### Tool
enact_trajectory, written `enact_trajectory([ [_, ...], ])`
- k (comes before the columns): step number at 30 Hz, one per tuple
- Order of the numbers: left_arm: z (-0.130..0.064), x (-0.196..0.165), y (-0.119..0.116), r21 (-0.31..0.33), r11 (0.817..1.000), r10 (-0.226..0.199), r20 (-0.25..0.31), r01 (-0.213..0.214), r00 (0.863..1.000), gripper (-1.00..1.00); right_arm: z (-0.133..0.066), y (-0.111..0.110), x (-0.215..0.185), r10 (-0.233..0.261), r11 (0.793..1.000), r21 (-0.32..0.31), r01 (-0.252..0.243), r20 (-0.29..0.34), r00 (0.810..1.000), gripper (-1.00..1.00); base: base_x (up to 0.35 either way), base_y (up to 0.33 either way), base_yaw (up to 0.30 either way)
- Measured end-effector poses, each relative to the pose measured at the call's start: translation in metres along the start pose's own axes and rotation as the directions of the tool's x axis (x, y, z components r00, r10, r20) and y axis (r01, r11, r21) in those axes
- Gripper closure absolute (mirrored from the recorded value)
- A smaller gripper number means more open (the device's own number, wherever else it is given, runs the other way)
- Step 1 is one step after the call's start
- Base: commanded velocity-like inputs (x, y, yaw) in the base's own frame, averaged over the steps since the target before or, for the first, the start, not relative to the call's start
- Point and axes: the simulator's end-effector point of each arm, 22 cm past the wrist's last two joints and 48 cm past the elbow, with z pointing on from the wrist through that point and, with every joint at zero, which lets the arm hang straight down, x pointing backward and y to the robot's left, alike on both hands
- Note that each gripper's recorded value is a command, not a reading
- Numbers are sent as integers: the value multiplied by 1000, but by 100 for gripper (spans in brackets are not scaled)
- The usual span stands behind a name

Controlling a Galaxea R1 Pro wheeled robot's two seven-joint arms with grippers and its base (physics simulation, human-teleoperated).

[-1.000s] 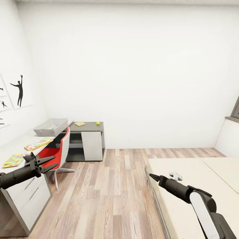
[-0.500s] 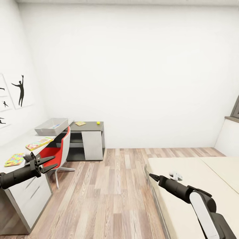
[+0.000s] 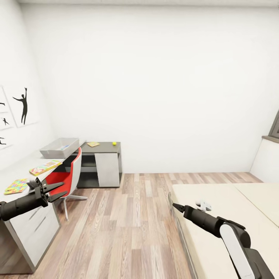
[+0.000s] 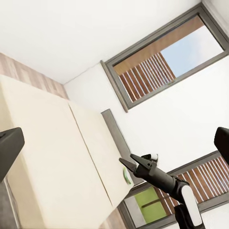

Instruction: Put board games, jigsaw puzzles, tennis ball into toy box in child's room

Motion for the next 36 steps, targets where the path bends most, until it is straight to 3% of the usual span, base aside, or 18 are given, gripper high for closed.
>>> enact_trajectory([
  [20, 0, 0, 0, 0, 1000, 0, 0, 0, 1000, -100, 6, 11, 2, -28, 1000, -13, 28, 13, 1000, -100, 0, -47, 0],
  [36, 0, 0, 0, 0, 1000, 0, 0, 0, 1000, -100, 6, 12, 3, -30, 999, -14, 30, 12, 999, -100, 0, -268, 0],
])
